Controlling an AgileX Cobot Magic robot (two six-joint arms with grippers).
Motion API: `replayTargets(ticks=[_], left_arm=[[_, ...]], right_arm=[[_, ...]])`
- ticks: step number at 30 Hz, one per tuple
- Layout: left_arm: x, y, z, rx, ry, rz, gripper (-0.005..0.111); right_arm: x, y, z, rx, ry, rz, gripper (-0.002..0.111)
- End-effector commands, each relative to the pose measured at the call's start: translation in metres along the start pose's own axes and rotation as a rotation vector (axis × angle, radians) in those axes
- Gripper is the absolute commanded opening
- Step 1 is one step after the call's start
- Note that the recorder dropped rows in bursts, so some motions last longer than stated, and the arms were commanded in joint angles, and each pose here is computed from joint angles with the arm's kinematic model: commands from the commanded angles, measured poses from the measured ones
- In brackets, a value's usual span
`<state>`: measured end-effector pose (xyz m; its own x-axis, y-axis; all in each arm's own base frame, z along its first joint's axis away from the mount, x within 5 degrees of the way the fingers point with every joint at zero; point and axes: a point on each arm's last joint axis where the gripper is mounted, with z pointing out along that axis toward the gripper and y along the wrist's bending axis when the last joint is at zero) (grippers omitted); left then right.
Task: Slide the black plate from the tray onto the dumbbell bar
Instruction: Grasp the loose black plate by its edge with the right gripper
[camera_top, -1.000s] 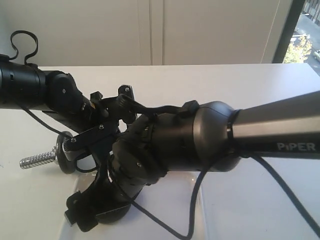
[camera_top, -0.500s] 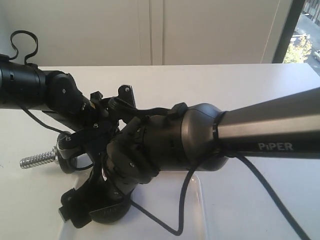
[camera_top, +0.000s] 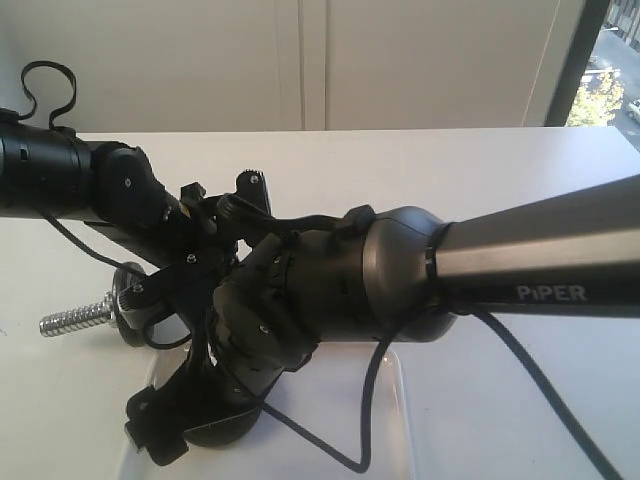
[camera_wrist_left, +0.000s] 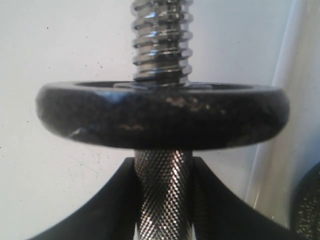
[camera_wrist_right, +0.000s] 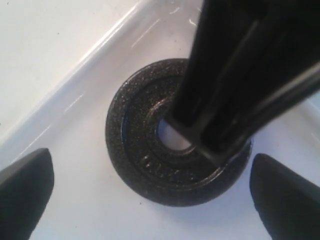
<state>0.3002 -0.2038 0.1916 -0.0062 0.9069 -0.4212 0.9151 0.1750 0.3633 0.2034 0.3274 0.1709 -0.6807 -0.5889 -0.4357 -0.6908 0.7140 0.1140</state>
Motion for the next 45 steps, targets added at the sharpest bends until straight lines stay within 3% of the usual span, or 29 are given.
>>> replayTargets(ticks=[1, 29, 45], left_arm=[[-0.015, 0.015, -0.021, -0.123, -0.092, -0.022, 0.0], [-0.015, 0.015, -0.021, -0.123, -0.092, -0.022, 0.0], [-0.013, 0.021, -0.01, -0.187, -0.099, 0.006, 0.0]], right_arm=[[-0.003, 0.001, 0.0, -0.007, -0.027, 0.007, 0.105], [0.002, -0.003, 0.023, 0.031, -0.005, -0.065, 0.105], [0.003, -0.003, 0.029, 0.024, -0.007, -0.055, 0.105]])
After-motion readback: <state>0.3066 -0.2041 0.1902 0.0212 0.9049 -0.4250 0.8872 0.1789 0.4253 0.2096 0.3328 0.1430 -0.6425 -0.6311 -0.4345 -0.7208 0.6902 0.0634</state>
